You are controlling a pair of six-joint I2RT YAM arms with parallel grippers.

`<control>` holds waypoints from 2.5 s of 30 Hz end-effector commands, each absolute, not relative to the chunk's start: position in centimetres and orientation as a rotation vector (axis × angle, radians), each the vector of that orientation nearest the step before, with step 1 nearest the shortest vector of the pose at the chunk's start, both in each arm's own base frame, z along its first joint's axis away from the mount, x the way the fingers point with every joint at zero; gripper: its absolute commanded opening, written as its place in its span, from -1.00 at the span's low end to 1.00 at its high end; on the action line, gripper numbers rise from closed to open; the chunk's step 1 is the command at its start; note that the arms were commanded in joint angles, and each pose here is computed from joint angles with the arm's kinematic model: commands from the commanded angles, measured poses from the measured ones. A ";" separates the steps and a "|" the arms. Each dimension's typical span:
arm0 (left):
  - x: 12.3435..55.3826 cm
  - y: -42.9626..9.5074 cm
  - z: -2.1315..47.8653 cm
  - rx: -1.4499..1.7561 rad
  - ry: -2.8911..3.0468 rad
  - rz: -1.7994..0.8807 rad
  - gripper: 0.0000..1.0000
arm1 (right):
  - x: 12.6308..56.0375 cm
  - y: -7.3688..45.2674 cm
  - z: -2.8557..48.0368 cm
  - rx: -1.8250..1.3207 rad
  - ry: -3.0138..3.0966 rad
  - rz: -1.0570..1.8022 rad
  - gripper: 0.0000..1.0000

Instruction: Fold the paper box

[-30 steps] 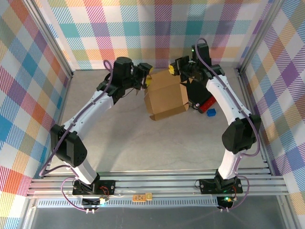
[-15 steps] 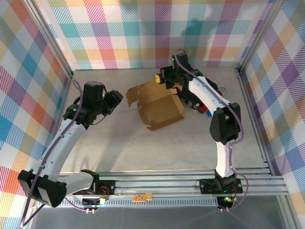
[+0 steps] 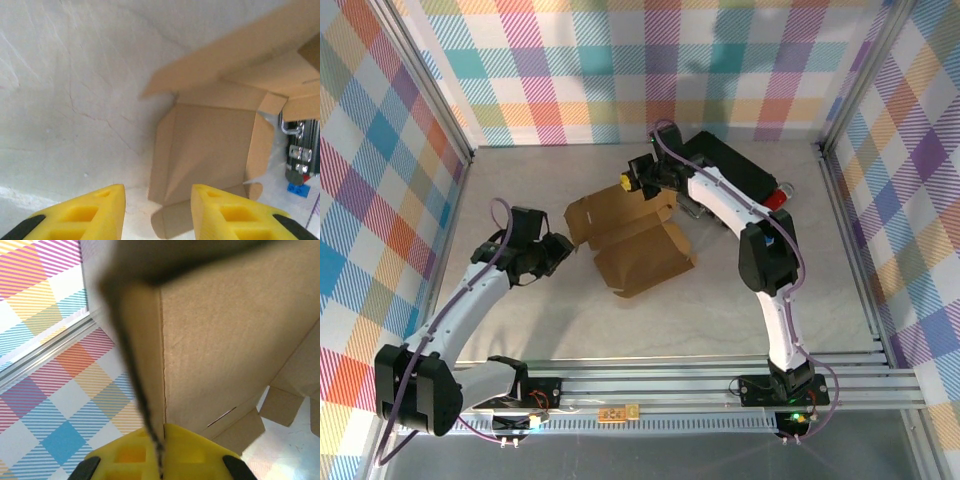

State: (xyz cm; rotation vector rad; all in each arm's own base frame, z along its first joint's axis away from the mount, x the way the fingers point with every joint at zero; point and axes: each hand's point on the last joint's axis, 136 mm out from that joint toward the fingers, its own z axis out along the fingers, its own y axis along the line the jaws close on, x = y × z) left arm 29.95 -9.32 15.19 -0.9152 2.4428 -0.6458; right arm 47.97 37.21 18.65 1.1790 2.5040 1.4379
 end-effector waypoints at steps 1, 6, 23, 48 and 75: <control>31.5 -7.7 17.3 -0.846 2.360 -0.638 -0.27 | 47.6 37.3 18.1 1.042 2.539 1.463 -1.00; 33.0 -7.8 17.9 -0.614 2.413 -0.571 -0.14 | 47.3 36.6 17.5 1.037 2.543 1.456 -1.00; 37.3 -11.2 13.1 -0.270 2.589 -0.345 0.16 | 48.0 36.9 18.5 1.047 2.516 1.509 -1.00; 37.3 -9.5 14.4 -0.556 2.511 0.131 0.03 | 48.5 39.8 20.4 0.809 2.291 1.795 -1.00; 34.9 -2.7 14.7 -0.883 2.442 -0.462 -0.35 | 46.4 41.0 16.6 0.266 2.317 1.946 -1.00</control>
